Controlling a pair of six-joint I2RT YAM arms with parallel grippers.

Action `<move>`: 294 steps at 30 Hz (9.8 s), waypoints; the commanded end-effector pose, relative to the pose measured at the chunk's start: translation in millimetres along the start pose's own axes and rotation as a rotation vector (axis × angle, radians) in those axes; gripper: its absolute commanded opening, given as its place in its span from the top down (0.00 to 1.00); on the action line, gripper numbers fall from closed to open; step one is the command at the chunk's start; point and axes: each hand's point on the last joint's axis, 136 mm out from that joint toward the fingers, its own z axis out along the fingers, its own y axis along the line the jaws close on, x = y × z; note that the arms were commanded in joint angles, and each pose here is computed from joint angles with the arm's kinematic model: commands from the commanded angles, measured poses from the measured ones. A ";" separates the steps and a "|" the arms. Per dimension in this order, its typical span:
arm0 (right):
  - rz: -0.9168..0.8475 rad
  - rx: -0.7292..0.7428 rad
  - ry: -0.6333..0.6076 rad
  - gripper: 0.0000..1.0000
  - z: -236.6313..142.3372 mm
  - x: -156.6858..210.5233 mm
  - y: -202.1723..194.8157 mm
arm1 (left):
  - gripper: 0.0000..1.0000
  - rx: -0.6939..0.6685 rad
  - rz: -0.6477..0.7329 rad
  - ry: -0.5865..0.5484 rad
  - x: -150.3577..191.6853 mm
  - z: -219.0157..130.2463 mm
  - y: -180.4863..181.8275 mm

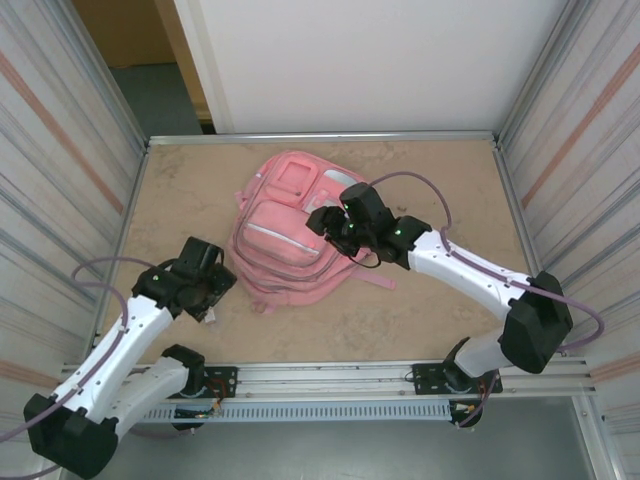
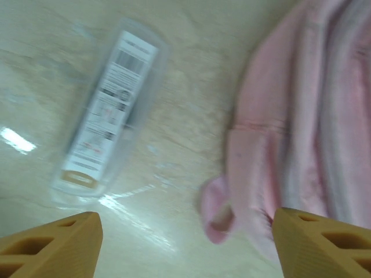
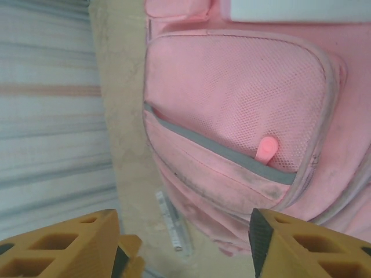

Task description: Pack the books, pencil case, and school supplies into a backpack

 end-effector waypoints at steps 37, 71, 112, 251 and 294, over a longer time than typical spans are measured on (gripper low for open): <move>-0.572 0.130 0.085 0.32 21.6 -20.8 -30.1 | 0.53 -0.245 0.122 0.201 28.0 66.1 52.7; -1.716 0.565 0.051 0.79 92.3 7.9 -10.8 | 0.56 0.049 -0.034 0.238 37.9 11.4 11.7; -1.020 -0.090 0.176 1.00 57.1 75.5 73.6 | 0.41 0.307 0.051 0.209 25.1 15.7 -180.0; -1.232 0.127 0.756 0.96 84.0 171.4 -77.2 | 0.43 0.463 0.198 0.299 -40.9 13.2 -95.8; -0.440 0.269 0.184 0.54 34.2 -53.5 -152.1 | 0.73 0.400 0.441 0.458 70.7 88.5 -186.6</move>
